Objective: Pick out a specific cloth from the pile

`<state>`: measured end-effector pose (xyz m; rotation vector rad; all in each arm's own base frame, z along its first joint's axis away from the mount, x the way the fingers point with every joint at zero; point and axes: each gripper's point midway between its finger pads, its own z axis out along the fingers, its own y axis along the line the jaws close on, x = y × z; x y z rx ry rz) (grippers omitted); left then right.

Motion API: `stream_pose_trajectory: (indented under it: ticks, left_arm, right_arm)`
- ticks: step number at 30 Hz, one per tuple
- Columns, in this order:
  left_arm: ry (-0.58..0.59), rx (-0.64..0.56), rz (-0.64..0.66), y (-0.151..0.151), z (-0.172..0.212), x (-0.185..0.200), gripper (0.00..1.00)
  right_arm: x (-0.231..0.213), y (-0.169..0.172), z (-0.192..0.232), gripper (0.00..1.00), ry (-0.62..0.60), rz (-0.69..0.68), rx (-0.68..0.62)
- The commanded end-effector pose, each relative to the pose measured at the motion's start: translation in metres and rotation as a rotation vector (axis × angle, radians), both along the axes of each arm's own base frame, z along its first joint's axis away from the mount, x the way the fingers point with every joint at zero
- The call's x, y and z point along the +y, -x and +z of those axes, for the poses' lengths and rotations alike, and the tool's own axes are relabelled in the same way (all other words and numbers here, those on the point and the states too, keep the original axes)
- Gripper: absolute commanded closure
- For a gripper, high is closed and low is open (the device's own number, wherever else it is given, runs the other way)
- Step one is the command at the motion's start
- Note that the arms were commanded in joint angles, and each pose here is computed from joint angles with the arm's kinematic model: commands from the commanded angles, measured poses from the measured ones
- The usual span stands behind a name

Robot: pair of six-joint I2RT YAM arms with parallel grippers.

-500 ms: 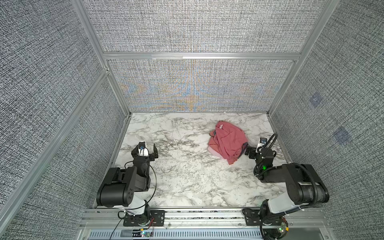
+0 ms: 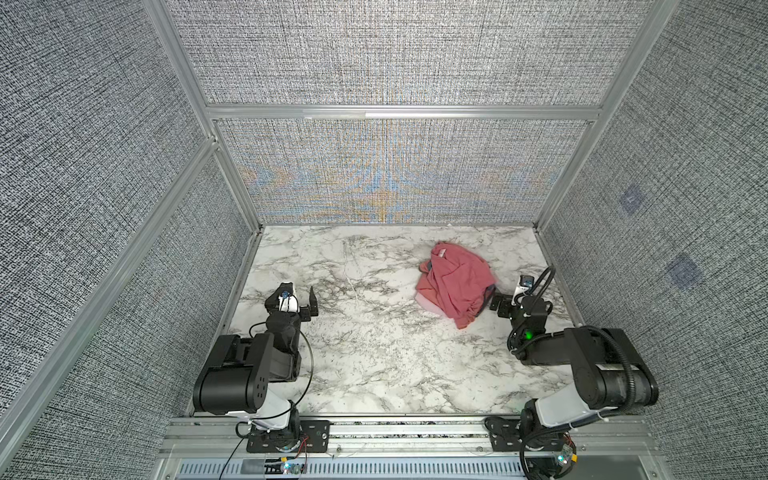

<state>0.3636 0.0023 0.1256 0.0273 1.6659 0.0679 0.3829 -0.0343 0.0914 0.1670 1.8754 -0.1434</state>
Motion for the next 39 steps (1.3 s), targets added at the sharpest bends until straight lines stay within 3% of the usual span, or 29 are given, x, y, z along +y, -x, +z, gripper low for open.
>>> stream_pose_trajectory:
  ticks: [1,14,19,23,26,29,33,39]
  left_arm:
    - [-0.007,-0.012,-0.018,-0.001,0.003,-0.003,0.01]
    - [-0.005,-0.01,-0.017,-0.002,0.003,-0.003,0.01]
    - [-0.01,-0.013,0.004,-0.002,0.005,0.001,0.2]
    - [-0.003,-0.002,0.075,-0.002,0.019,0.012,0.26]
    - [-0.001,0.0,0.056,-0.002,0.041,0.006,0.31]
    - [0.101,0.008,0.1,-0.002,0.057,0.01,0.34]
    - [0.21,0.086,0.099,-0.007,0.066,-0.003,0.34]
    - [0.305,0.223,0.061,-0.012,0.062,-0.025,0.35]
  right_arm:
    - [0.0,-0.003,0.008,0.01,0.001,0.001,-0.031]
    - [0.0,-0.003,0.008,0.0,-0.001,0.002,-0.031]
    - [0.0,-0.003,0.008,0.01,0.0,0.001,-0.032]
    - [-0.002,0.0,0.023,0.04,0.044,-0.045,-0.034]
    - [0.003,-0.003,0.055,0.14,0.084,-0.086,0.008]
    - [0.028,-0.005,0.085,0.26,0.049,-0.026,0.063]
    - [0.086,0.004,0.107,0.32,0.032,0.115,0.136]
    - [0.189,0.03,0.079,0.38,0.031,0.376,0.303]
